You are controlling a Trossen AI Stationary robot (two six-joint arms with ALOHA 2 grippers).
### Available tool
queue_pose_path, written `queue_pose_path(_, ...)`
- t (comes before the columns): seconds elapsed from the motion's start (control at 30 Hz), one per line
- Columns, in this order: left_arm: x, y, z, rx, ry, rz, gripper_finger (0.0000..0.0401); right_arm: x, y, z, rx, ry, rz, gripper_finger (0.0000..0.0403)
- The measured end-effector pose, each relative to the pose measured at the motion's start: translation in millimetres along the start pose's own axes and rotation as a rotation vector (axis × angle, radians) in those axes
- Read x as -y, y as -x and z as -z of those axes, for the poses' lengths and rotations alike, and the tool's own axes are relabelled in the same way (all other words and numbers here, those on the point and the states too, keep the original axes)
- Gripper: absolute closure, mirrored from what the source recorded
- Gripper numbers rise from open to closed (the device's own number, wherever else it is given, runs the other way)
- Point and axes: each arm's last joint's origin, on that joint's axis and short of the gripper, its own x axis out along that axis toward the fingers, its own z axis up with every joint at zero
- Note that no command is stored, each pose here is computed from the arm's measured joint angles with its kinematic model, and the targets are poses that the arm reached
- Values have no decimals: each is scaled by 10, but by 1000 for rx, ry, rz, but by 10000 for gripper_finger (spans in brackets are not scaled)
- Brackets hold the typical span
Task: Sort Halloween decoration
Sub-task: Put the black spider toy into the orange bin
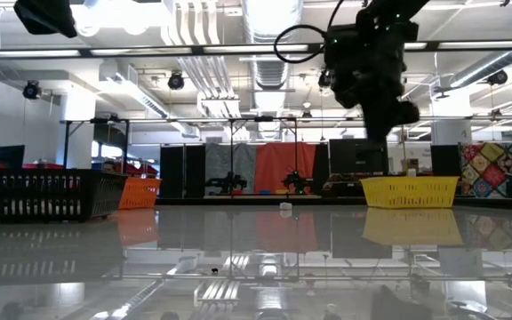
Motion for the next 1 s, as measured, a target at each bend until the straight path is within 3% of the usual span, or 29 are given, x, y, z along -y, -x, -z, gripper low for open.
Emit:
queue_pose_path(0.17,-12,17,6,2,-17,4,314,-252,-93,276,-153,78,35,315)
queue_pose_path(0.4,-25,40,11,8,-58,12,314,-661,-232,621,-184,116,103,323)
queue_pose_path(0.8,-48,87,27,4,-101,50,314,-1167,-384,1339,-117,-40,238,283)
queue_pose_path(1.0,-64,112,33,13,-115,56,314,-1264,-478,1724,-89,-127,287,259)
